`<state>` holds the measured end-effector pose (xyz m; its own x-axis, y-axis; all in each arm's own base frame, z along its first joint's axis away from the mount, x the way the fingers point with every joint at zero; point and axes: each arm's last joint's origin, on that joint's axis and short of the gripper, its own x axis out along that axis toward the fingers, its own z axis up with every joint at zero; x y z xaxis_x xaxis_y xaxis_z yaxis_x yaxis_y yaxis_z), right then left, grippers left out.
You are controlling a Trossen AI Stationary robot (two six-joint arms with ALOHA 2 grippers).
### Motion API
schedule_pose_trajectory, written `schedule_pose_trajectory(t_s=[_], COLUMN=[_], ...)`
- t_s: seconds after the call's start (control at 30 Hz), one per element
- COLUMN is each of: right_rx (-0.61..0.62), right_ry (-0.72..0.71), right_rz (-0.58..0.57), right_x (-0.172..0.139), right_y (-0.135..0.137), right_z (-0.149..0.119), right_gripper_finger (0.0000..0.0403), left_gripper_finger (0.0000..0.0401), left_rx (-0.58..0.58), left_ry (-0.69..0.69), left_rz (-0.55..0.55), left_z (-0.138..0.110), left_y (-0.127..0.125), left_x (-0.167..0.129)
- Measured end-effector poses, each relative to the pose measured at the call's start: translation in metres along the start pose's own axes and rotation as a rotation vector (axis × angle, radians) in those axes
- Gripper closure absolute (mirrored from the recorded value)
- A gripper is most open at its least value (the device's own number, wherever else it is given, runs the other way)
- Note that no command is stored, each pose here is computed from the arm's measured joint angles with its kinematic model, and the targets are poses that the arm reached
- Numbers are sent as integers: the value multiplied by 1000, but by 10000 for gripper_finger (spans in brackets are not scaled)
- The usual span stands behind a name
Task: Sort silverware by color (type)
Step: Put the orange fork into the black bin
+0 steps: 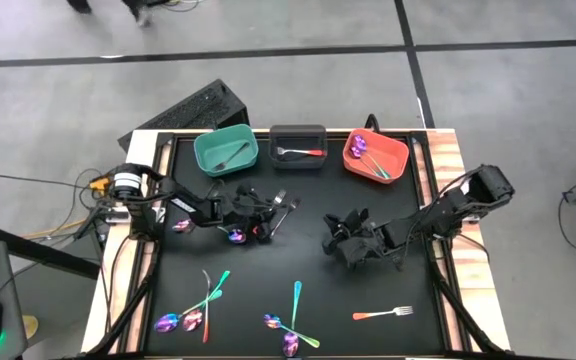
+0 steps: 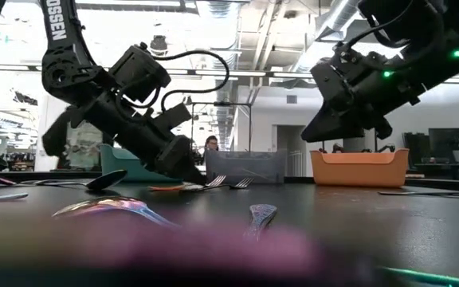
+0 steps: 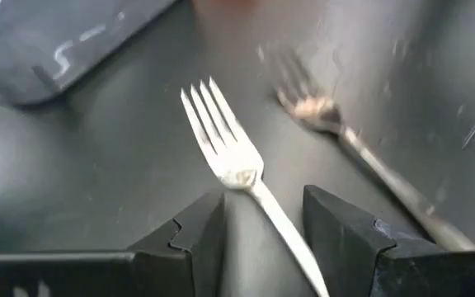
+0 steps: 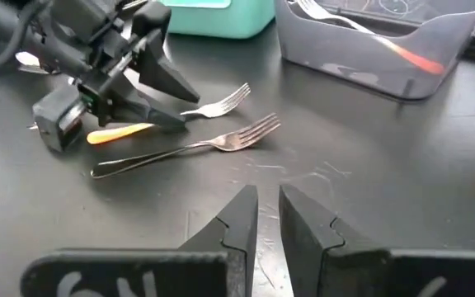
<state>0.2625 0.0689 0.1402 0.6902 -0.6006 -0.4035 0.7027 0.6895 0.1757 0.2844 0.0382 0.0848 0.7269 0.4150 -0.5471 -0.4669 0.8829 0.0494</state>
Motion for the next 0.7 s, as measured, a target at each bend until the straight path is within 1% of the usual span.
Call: schedule_pose_trajectory(t_s=[0.1, 0.23, 0.3, 0.4, 0.5, 0.57, 0.63, 0.7], right_rx=[18, 53, 61, 54, -90, -137, -129, -68], right_ry=[-10, -42, -68, -124, -151, -180, -221, -253], right_rz=[10, 17, 23, 53, 55, -2, -51, -62], right_x=[2, 3, 5, 6, 1, -5, -13, -23], right_y=[2, 4, 5, 10, 14, 14, 14, 12], right_z=[-1, 3, 7, 16, 16, 13, 14, 16], right_gripper_finger=[332, 332, 332, 332, 332, 333, 335, 338], left_gripper_finger=[282, 353, 386, 392, 396, 398, 398, 398], left_rx=[27, 34, 34, 24, 33, 76, 117, 150], left_ry=[46, 107, 114, 83, 24, -22, -89, -143], left_rz=[13, 18, 15, -1, -30, -69, -98, -98], left_z=[-3, -7, -8, -7, -3, 1, 6, 13], left_y=[2, 5, 5, 4, -2, -9, -19, -25], left_x=[0, 0, 0, 0, -1, -4, -9, -14])
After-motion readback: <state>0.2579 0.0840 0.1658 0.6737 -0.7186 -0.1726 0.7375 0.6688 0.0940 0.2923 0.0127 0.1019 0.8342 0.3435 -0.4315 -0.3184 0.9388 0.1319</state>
